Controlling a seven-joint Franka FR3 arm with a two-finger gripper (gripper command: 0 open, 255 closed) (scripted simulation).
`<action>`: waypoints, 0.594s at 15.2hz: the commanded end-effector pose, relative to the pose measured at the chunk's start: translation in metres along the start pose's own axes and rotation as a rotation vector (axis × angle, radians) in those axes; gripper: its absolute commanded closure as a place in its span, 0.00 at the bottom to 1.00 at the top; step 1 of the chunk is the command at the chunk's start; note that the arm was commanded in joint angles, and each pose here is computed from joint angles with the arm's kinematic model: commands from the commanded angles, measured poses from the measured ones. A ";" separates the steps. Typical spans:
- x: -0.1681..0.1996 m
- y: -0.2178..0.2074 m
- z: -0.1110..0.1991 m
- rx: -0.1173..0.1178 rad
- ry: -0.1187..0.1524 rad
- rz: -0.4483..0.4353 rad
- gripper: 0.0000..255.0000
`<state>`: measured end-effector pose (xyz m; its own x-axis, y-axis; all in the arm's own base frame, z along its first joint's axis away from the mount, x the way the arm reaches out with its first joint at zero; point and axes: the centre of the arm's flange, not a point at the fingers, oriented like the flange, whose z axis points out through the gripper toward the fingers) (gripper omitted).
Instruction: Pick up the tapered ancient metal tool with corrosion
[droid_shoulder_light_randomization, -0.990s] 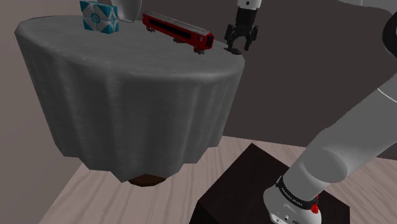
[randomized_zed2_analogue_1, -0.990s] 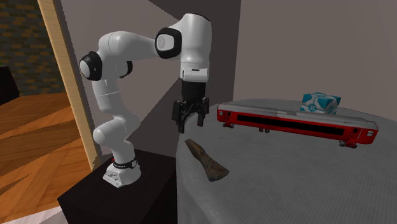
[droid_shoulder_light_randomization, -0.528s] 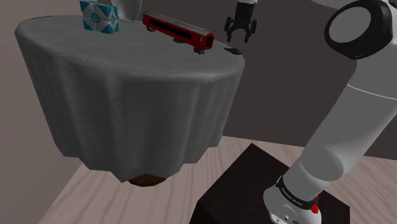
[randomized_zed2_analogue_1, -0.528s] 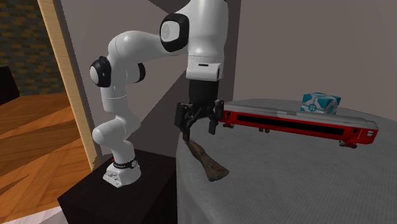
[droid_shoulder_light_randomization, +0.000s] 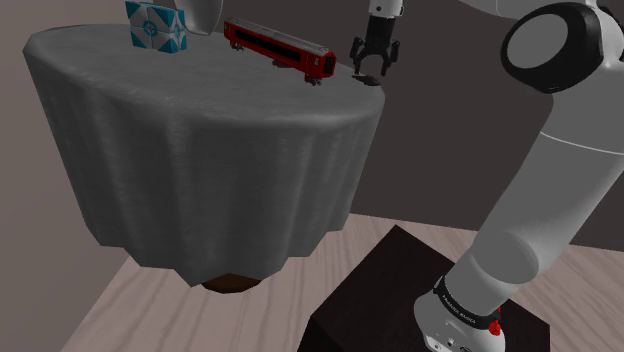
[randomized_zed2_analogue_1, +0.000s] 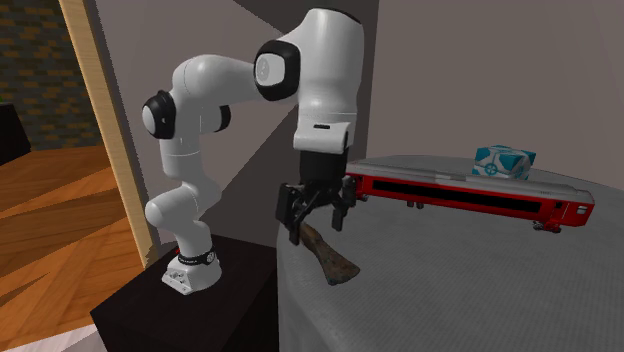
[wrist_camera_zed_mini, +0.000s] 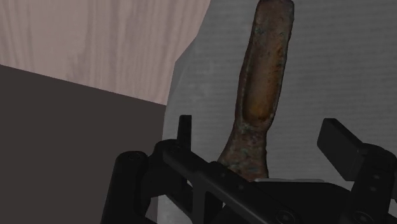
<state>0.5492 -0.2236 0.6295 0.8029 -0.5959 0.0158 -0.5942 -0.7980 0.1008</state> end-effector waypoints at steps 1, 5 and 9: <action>0.000 -0.001 0.008 0.000 0.001 0.000 0.00; 0.000 -0.001 0.008 0.000 0.001 0.000 1.00; 0.000 -0.001 0.008 0.000 0.001 0.000 1.00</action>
<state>0.5487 -0.2236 0.6214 0.8028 -0.5960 0.0164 -0.5944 -0.7979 0.1006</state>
